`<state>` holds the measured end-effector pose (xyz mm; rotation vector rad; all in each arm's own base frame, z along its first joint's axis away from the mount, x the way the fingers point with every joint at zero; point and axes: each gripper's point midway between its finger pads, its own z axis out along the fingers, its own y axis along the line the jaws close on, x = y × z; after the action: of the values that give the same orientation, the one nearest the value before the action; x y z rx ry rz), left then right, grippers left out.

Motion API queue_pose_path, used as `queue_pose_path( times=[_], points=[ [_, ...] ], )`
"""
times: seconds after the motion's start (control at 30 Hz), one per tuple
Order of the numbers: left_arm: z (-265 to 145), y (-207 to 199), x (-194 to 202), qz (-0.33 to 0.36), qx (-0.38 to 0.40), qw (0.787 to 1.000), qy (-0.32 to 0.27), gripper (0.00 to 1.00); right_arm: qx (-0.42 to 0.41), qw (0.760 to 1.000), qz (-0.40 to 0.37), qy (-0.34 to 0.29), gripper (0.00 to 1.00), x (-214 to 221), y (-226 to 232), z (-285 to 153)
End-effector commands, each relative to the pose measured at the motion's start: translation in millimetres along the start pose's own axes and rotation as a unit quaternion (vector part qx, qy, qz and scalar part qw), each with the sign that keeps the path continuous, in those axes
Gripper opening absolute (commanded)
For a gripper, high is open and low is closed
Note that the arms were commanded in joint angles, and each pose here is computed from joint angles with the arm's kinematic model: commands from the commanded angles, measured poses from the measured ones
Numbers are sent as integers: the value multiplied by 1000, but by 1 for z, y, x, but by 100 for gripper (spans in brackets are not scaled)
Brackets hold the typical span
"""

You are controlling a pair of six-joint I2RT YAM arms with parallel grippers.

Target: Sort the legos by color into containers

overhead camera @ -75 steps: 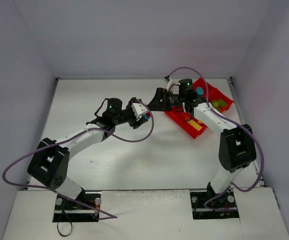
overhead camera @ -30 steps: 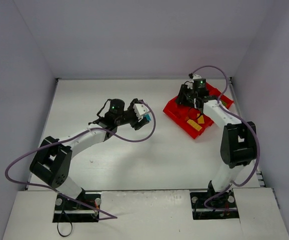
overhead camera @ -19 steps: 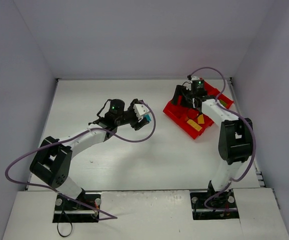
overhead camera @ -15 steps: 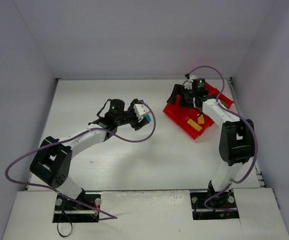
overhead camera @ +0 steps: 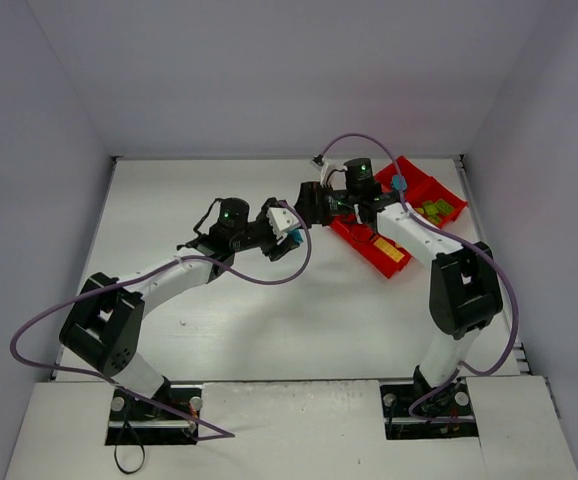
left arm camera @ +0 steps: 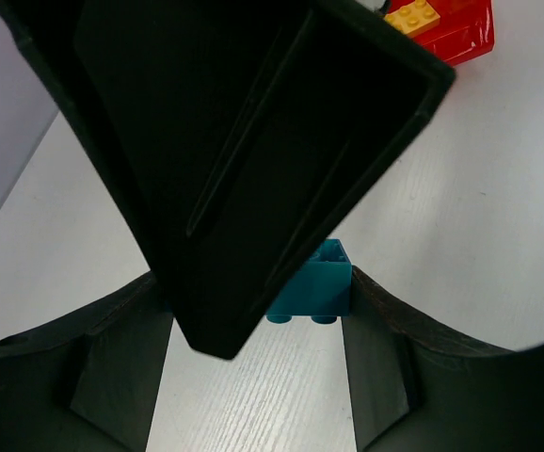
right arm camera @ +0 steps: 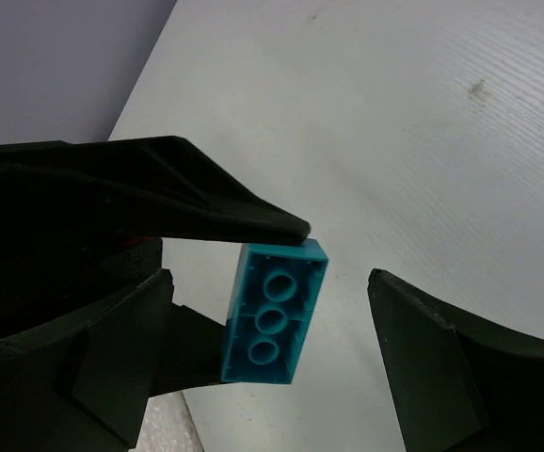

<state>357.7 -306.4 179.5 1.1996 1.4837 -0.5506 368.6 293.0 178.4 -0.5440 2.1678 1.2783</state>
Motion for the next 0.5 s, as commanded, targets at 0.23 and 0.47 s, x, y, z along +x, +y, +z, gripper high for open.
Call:
queue_pose_path(
  times=[0.23,0.47],
  points=[
    [-6,19,-55,33,-24,997,-71,19,-56,997,-47,-23,69,-13,39,-3],
    [-9,20,-58,35,-31,996,-74,19,-44,998,-38,-11,18,-1,29,2]
  ],
)
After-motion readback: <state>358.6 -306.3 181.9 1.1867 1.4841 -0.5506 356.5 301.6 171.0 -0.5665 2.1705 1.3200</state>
